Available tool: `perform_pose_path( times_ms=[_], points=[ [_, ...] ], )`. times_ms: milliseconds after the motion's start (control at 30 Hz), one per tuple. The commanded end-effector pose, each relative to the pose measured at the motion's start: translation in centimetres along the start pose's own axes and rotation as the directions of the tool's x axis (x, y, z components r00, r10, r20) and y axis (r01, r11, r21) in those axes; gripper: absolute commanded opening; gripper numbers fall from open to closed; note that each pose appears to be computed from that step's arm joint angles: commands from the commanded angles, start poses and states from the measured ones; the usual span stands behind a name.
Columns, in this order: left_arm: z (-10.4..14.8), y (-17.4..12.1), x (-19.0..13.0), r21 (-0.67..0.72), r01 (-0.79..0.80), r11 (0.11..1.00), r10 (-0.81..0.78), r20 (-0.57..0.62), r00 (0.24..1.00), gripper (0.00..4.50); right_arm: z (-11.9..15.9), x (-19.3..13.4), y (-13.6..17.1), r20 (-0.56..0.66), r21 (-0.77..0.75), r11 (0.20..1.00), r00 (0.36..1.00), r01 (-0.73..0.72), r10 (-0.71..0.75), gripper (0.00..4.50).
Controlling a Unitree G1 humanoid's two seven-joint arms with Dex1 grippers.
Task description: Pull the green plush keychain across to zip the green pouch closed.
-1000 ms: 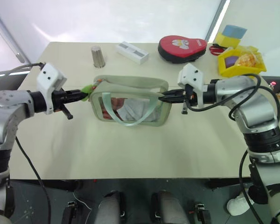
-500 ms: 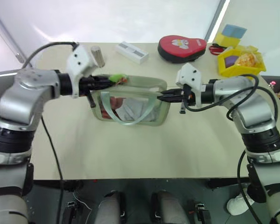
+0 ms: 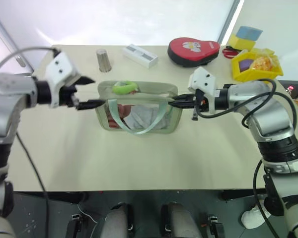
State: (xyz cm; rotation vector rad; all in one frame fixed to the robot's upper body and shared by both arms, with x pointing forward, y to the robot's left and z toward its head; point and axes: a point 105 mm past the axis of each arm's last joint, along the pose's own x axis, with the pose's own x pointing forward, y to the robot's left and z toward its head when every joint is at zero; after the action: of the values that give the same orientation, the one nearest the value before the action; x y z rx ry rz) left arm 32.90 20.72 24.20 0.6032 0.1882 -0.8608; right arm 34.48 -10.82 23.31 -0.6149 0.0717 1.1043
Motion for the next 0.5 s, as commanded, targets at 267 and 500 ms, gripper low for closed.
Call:
perform_pose_path(
  times_ms=[267, 500],
  points=[
    [0.3, 0.2, 2.6, -0.093, -0.107, 0.99, 0.121, 0.164, 0.979, 3.16, 1.4, -0.2, -0.2, 0.025, -0.046, 0.999, 1.0, -0.009, 0.01, 0.0],
    [0.0, -0.5, 1.9, -0.086, -0.065, 0.994, 0.077, 0.141, 0.987, 0.03, 1.3, -0.4, 0.0, 0.023, -0.042, 0.999, 1.0, -0.004, 0.005, 0.0]
  ],
)
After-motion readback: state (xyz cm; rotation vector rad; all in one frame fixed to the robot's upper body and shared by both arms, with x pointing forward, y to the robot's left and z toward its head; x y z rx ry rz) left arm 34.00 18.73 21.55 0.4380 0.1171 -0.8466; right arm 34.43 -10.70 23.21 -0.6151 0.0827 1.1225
